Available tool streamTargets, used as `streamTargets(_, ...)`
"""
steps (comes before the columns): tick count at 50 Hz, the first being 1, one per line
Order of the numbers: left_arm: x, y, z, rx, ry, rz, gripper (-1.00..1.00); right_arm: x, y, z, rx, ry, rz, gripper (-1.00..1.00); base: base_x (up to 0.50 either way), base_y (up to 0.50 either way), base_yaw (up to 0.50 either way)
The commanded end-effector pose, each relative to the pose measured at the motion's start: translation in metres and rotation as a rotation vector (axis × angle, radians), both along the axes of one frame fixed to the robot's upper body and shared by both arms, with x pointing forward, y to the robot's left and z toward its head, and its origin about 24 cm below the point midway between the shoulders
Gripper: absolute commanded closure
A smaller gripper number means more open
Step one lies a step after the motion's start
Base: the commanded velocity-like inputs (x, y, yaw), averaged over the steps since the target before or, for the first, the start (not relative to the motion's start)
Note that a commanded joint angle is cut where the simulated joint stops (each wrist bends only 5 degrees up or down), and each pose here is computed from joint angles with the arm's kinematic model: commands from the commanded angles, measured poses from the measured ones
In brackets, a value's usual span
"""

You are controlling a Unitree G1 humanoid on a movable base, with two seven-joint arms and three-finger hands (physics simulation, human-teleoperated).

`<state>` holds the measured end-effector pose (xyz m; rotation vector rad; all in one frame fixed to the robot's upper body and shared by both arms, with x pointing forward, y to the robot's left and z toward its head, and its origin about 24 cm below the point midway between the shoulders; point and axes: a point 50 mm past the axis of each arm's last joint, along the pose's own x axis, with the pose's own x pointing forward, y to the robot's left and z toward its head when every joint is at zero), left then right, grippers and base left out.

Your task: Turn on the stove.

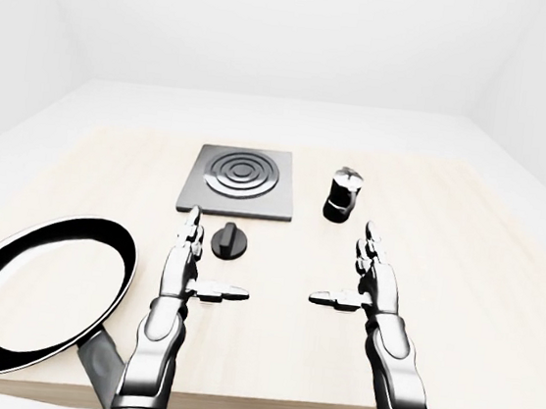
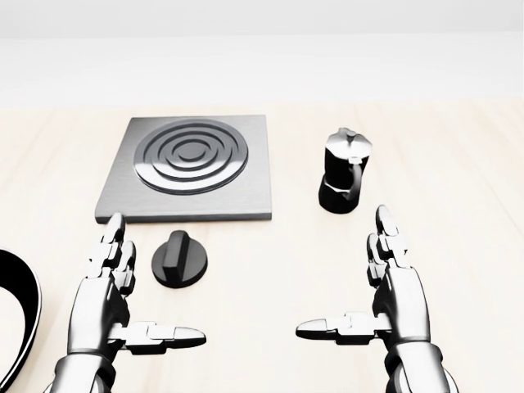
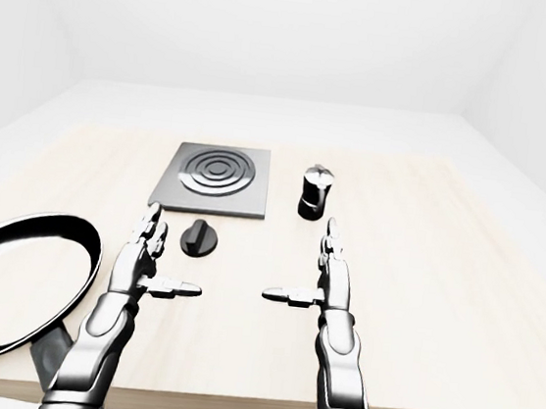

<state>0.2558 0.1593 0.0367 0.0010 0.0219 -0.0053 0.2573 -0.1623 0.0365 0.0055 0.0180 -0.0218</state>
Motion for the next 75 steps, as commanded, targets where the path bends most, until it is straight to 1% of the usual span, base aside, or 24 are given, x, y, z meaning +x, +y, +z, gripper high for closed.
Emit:
streamTargets(1, 0.000, 0.000, -0.001, 0.000, 0.003, 0.000, -1.00, 0.000, 0.000, -0.001, 0.000, 0.002, -0.001, -1.00, 0.31, 0.00, 0.00)
streamTargets(9, 0.000, 0.000, -0.001, 0.000, 0.004, -0.001, -1.00, 0.000, 0.000, -0.001, -0.003, 0.002, 0.002, -1.00, 0.20, 0.00, 0.00)
streamTargets(27, 0.001, 0.000, -0.003, 0.002, 0.009, -0.002, -1.00, 0.000, 0.001, 0.000, -0.006, 0.000, 0.005, -1.00, 0.00, 0.00, 0.00)
streamTargets(38, 0.004, -0.002, -0.008, -0.002, 0.052, -0.023, -1.00, -0.001, 0.001, 0.000, -0.006, 0.001, 0.006, -1.00, 0.00, 0.00, 0.00)
streamTargets(45, 0.004, -0.002, -0.008, -0.002, 0.052, -0.023, -1.00, -0.001, 0.001, 0.000, -0.006, 0.001, 0.006, -1.00, 0.00, 0.00, 0.00)
streamTargets(46, 0.007, -0.003, -0.013, -0.011, 0.086, -0.040, -1.00, -0.001, 0.001, 0.000, -0.005, 0.002, 0.006, -1.00, 0.00, 0.00, 0.00)
streamTargets(48, 0.007, -0.004, -0.014, -0.015, 0.095, -0.045, -1.00, 0.000, 0.000, 0.000, -0.005, 0.003, 0.006, -1.00, 0.00, 0.00, 0.00)
streamTargets(68, 0.007, -0.004, -0.014, -0.015, 0.096, -0.045, -1.00, 0.000, 0.000, 0.000, -0.005, 0.003, 0.006, -1.00, 0.00, 0.00, 0.00)
streamTargets(69, 0.011, -0.003, -0.022, -0.039, 0.143, -0.057, -1.00, 0.000, 0.001, -0.001, -0.004, 0.005, 0.005, -1.00, 0.00, 0.00, 0.00)
streamTargets(73, 0.011, -0.003, -0.023, -0.041, 0.146, -0.058, -1.00, 0.000, 0.001, -0.001, -0.004, 0.005, 0.005, -1.00, 0.00, 0.00, 0.00)
streamTargets(75, 0.012, -0.003, -0.025, -0.056, 0.164, -0.062, -1.00, 0.000, 0.000, -0.001, -0.004, 0.005, 0.003, -1.00, 0.00, 0.00, 0.00)
